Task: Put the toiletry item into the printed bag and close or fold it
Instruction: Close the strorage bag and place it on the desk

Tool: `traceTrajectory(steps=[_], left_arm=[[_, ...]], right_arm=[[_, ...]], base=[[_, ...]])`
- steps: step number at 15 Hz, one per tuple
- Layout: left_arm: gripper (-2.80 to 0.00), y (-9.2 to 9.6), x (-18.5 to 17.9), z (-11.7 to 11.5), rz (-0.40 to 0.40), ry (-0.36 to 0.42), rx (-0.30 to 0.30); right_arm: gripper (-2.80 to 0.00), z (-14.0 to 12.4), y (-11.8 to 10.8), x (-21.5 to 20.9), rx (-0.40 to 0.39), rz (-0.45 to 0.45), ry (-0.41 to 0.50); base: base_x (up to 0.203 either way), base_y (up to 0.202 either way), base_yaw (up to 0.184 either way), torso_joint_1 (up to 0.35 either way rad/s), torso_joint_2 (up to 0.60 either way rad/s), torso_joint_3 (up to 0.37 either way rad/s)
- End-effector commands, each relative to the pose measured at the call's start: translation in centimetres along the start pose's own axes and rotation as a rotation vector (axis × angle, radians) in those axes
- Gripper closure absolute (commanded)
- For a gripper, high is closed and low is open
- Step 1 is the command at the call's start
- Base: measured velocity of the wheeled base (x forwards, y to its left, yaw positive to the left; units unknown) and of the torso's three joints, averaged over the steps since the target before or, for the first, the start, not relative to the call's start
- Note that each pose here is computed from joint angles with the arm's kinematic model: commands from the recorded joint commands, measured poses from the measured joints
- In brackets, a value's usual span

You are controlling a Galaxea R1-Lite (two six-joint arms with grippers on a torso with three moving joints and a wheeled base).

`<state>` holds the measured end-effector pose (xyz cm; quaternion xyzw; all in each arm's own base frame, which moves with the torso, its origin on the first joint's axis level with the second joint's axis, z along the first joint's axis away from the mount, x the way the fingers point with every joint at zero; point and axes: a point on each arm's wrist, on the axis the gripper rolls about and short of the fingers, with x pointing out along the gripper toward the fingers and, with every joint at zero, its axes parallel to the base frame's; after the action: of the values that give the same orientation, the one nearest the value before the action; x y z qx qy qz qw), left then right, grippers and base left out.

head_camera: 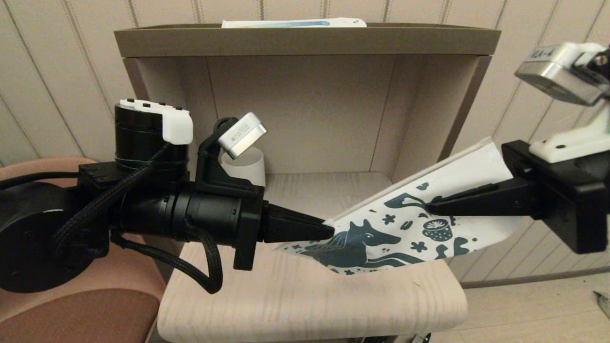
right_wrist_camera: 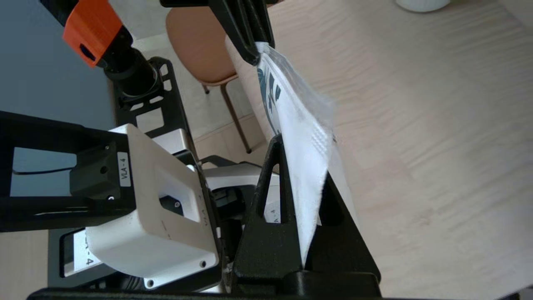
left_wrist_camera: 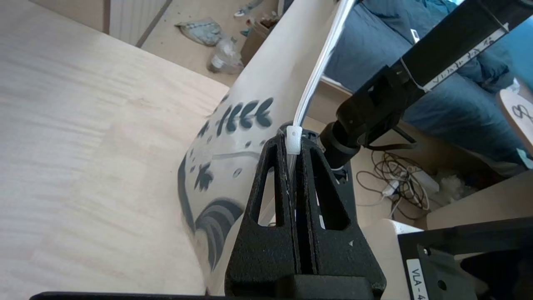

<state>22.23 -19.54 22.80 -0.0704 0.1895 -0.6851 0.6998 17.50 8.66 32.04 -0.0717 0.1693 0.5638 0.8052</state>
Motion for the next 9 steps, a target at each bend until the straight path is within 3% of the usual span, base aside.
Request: traceTrajectory(steps=[1,9], left_arm=[[0.0,0.1,0.0,0.0,-0.003,-0.001,-0.001],[0.0,-0.2,-0.2,0.2,-0.017,-0.005,0.006]], right_arm=[[0.0,0.1,0.3,-0.4,-0.01,-0.001,-0.01],[0.0,0.4,0.6,-2.1,-0.023,-0.057,-0.043]], base=[[0.0,0.0,0.0,0.0,0.0,0.0],[0.0,0.0,0.0,0.0,0.0,0.0]])
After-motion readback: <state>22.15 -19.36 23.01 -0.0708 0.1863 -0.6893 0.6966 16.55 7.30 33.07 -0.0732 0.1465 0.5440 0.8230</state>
